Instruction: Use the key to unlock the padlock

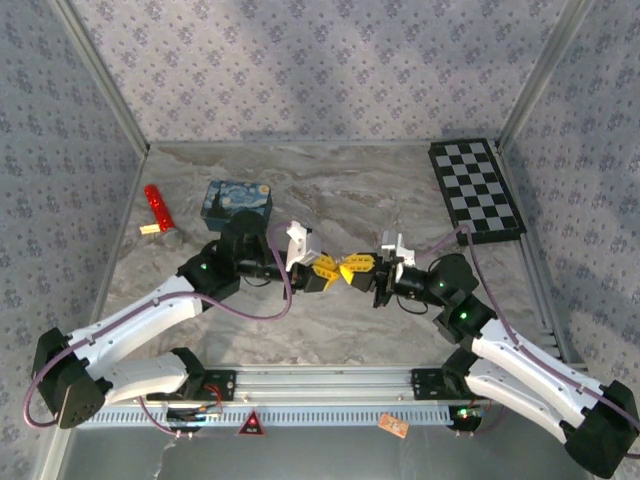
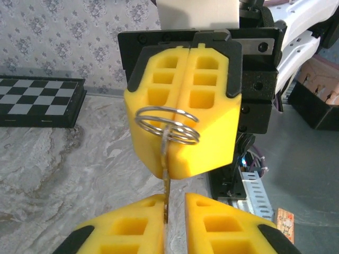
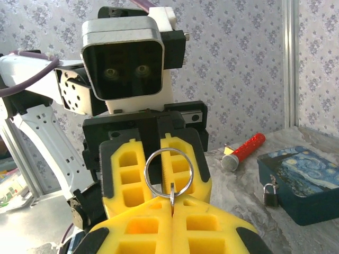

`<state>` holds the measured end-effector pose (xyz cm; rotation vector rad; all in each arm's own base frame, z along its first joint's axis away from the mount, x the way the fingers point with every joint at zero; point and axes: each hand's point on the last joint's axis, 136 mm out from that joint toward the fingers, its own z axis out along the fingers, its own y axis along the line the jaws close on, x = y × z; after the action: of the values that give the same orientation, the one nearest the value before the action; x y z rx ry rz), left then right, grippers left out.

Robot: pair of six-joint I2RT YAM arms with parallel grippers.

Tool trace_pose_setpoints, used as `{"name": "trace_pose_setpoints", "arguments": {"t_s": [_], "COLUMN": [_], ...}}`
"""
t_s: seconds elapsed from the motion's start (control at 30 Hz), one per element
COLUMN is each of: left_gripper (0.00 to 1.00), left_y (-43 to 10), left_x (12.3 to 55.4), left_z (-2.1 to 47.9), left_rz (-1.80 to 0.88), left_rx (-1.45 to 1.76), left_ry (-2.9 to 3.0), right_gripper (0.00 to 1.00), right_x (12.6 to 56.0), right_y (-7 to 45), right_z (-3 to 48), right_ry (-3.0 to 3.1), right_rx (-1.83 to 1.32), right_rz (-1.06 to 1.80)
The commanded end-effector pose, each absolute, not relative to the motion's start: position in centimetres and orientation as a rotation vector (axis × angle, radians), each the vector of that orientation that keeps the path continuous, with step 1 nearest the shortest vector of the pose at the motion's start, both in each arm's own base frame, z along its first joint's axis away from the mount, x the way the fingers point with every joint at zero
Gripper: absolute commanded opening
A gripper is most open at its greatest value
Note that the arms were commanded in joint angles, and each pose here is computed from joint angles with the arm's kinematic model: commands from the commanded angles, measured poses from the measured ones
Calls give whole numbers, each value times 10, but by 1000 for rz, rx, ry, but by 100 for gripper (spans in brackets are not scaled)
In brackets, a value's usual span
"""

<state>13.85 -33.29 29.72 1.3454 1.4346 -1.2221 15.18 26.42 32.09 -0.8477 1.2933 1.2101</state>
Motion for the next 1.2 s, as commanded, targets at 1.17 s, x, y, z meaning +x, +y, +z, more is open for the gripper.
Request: {"name": "trace_pose_setpoints", "arguments": {"t_s": [1.17], "left_gripper": [17], "left_y": [-331], "left_x": [131], "left_z": [321], "left_rz": [-1245], "left_rx": [1367], "left_ry": [1378], "right_gripper": [0], "right_x": [154], "right_y": [259], "right_z": [325], "right_ry": [1276], "right_rx": [-863], "right_rz": [1126]}}
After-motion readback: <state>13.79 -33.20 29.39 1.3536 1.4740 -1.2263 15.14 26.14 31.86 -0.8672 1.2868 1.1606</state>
